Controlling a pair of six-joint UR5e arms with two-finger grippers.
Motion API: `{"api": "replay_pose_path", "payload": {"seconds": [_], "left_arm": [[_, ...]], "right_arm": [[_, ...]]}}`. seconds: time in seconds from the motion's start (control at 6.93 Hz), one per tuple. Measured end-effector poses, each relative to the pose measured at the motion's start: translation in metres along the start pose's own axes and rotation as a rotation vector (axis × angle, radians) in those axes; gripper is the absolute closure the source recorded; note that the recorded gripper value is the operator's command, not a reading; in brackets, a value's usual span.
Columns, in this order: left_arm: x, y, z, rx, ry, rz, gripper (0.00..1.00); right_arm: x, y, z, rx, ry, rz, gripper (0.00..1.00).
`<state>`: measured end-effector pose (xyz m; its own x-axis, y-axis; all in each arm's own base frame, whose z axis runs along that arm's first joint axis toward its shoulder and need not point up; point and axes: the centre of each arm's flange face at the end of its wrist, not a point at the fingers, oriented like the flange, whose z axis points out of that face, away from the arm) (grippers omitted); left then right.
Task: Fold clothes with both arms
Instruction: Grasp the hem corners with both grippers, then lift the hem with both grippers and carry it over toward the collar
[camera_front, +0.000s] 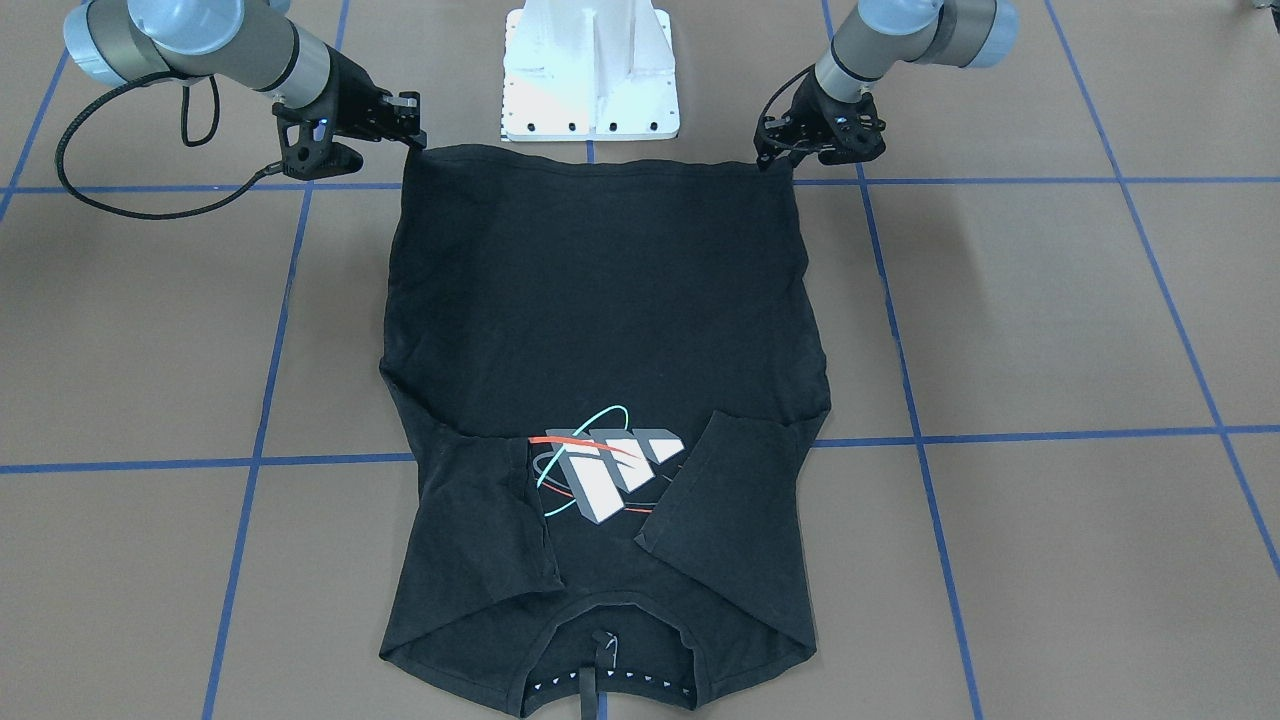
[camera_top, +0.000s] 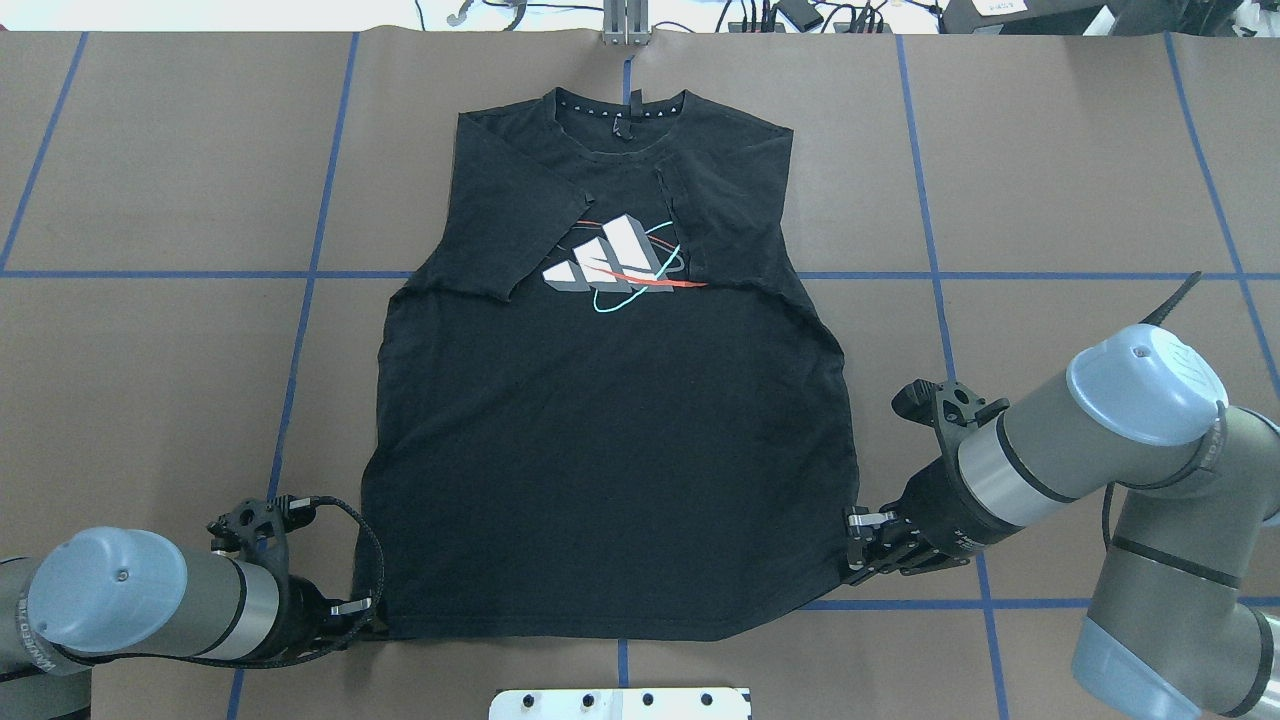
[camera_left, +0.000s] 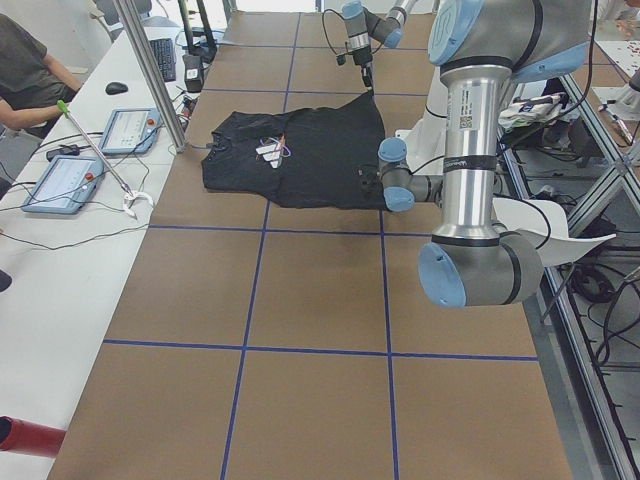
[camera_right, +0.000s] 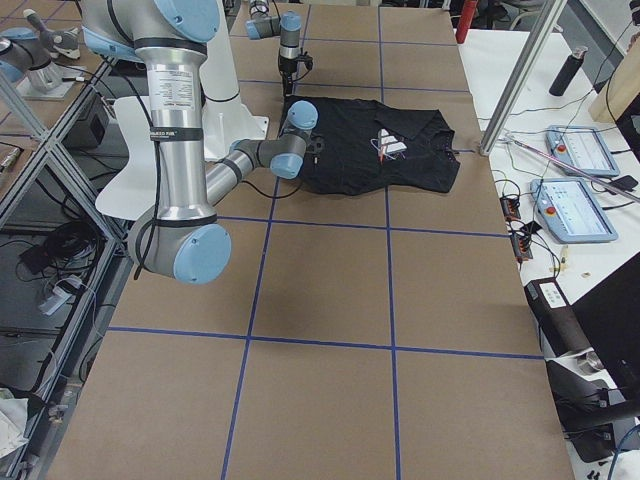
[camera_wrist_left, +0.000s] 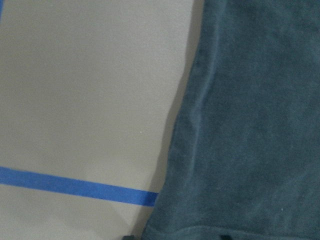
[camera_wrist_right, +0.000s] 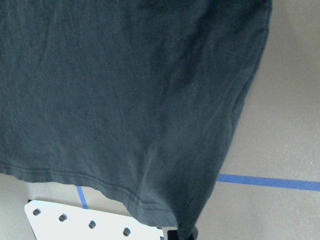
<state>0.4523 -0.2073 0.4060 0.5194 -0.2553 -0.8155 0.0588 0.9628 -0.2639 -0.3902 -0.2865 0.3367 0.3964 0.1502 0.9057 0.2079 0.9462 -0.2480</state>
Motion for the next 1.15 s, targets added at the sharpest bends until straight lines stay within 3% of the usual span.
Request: {"api": "replay_pose_path", "payload": {"seconds": [0.14, 0.72, 1.15], "left_arm": [[0.0, 0.0, 0.0, 0.0, 0.0, 0.0, 1.0], [0.009, 0.004, -0.018, -0.004, 0.035, -0.011, 1.0], [0.019, 0.014, -0.064, -0.022, 0.099, -0.005, 1.0]], "right_arm": [[0.0, 0.0, -0.001, 0.001, -0.001, 0.001, 1.0], [0.002, -0.005, -0.014, -0.015, -0.012, 0.01, 1.0], [0.002, 0.006, -0.034, -0.106, -0.054, -0.007, 1.0]]}}
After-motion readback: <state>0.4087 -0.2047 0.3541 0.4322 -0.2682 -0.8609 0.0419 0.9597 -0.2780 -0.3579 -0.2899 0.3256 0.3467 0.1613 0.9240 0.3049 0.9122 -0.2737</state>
